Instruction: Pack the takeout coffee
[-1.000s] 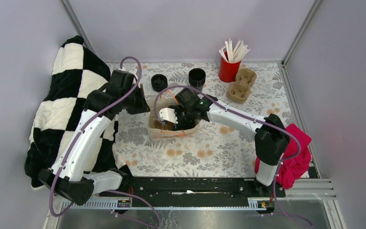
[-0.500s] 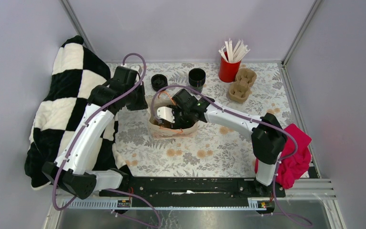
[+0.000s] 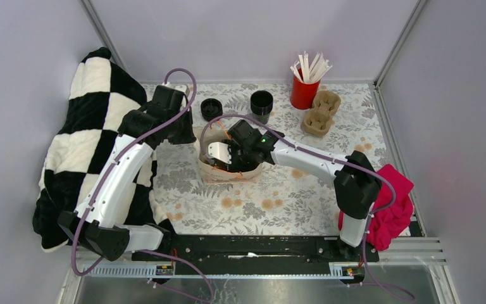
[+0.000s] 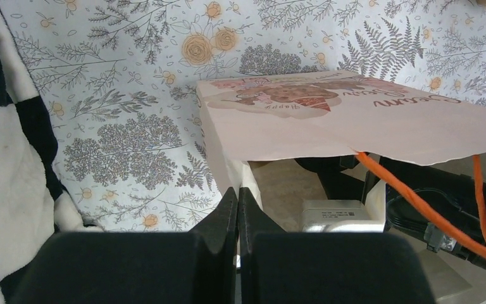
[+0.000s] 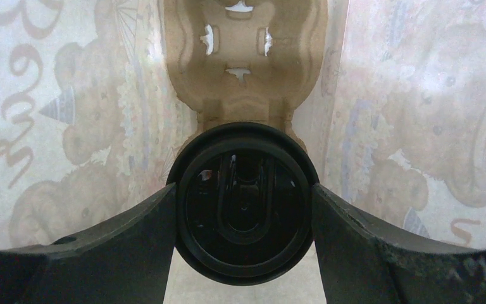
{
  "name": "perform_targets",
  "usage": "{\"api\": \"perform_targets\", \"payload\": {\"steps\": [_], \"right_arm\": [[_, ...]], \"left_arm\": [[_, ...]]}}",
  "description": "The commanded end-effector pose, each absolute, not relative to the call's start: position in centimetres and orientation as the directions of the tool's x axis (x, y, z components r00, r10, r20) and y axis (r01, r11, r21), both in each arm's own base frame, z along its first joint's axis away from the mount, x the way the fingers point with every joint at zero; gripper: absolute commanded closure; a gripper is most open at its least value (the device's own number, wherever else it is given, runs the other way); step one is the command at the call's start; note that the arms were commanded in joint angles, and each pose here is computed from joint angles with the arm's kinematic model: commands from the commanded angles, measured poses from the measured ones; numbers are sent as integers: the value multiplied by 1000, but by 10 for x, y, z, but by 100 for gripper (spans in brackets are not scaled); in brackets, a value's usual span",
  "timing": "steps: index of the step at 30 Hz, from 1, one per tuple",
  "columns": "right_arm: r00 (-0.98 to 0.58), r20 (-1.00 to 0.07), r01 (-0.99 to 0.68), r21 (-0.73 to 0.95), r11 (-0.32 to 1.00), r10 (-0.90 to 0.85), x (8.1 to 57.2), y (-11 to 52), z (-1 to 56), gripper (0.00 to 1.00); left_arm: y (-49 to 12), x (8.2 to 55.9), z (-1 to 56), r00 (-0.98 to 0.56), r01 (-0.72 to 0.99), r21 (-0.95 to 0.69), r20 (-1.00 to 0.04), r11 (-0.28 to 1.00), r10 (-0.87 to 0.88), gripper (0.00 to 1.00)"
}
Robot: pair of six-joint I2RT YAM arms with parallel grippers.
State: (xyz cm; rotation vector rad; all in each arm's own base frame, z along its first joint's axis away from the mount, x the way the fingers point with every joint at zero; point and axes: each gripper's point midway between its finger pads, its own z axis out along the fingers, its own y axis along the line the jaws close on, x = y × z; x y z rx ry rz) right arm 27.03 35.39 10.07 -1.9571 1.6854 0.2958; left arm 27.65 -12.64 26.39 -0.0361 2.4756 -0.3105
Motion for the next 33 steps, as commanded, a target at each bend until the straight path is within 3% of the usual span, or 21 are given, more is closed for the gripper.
{"api": "perform_targets", "payload": {"steps": [1, 9, 12, 23, 29, 30, 32, 33], "right_arm": [[5, -19, -998, 55, -6, -1000, 217, 233, 25, 100], [-4, -6, -996, 93, 4, -1000, 214, 229, 15, 100], [0, -84, -998, 64, -6, -996, 224, 248, 27, 100], [-20, -310, -998, -58, 40, -951, 260, 309, 95, 83], [-24, -405, -991, -107, 74, -914, 265, 329, 127, 59], [-29, -419, -990, -115, 85, -908, 266, 331, 132, 45], [-33, -444, -987, -126, 99, -896, 266, 332, 143, 3], [-35, -457, -986, -129, 105, -889, 265, 333, 149, 1]], "left_arm": [[-121, 284, 274, -771, 53, -208, -631, 977, -92, 100], [-123, 282, 273, -774, 55, -218, -626, 974, -97, 100], [-126, 286, 277, -767, 63, -230, -634, 971, -100, 100], [-155, 290, 286, -779, 131, -351, -615, 927, -122, 100], [-154, 287, 280, -785, 114, -361, -603, 926, -138, 100], [-154, 287, 281, -783, 110, -360, -605, 926, -142, 100], [-155, 288, 281, -783, 104, -368, -603, 924, -152, 100], [-156, 287, 281, -783, 103, -374, -601, 922, -157, 100]]}}
